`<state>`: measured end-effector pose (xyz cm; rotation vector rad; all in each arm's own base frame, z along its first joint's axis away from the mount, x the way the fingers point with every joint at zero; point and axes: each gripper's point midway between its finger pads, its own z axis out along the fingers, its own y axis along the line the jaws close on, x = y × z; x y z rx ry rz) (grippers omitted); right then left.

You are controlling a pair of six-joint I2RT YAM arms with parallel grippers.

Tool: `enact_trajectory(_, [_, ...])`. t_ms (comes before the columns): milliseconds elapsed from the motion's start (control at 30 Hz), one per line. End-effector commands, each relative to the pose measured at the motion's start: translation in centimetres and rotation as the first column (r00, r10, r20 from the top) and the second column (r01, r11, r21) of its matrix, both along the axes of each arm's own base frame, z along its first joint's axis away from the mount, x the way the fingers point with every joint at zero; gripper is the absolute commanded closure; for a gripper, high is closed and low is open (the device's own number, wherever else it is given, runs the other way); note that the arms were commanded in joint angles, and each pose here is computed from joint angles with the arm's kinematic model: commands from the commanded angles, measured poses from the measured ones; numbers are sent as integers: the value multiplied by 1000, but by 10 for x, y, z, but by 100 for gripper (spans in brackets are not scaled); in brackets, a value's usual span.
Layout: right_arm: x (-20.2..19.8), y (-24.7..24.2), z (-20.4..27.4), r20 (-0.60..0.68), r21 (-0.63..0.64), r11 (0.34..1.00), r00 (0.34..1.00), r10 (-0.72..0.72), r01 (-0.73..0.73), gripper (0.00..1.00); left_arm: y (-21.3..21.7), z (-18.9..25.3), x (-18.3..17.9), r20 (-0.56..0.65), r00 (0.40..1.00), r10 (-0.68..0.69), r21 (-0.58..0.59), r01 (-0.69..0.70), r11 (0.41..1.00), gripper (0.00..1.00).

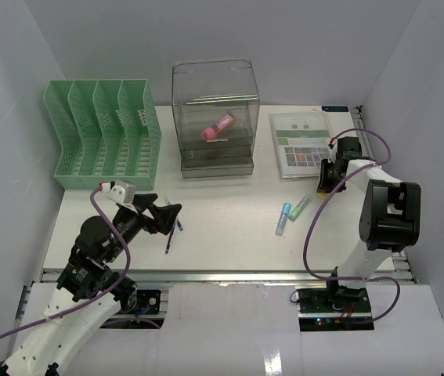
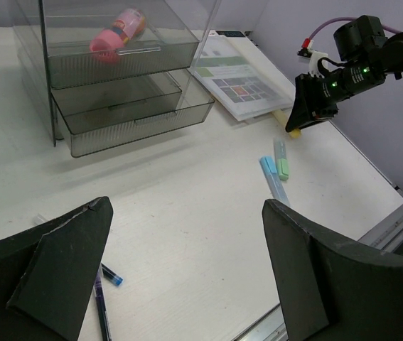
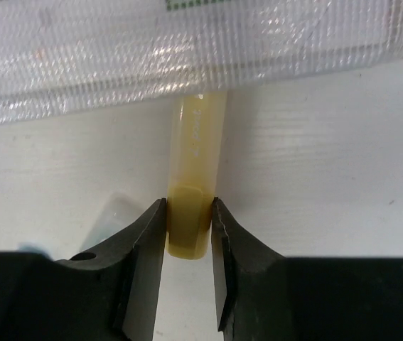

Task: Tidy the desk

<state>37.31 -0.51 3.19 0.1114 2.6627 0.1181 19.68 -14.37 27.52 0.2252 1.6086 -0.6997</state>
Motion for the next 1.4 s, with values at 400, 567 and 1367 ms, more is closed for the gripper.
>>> enact_trajectory(400, [-76,141,109,332,100,587,583,741,-803,92,-7,10,-9,63,996,-62,-8,63,998,2])
enact_trajectory(567, [-95,194,130,382,54,381,372,846,-923,92,-6,11,-10,66,996,-63,-8,63,998,2])
enact_trajectory(1367, [60,337,159,144,-592,179,115,983,-786,85,-16,0,-6,35,994,-101,21,100,995,2])
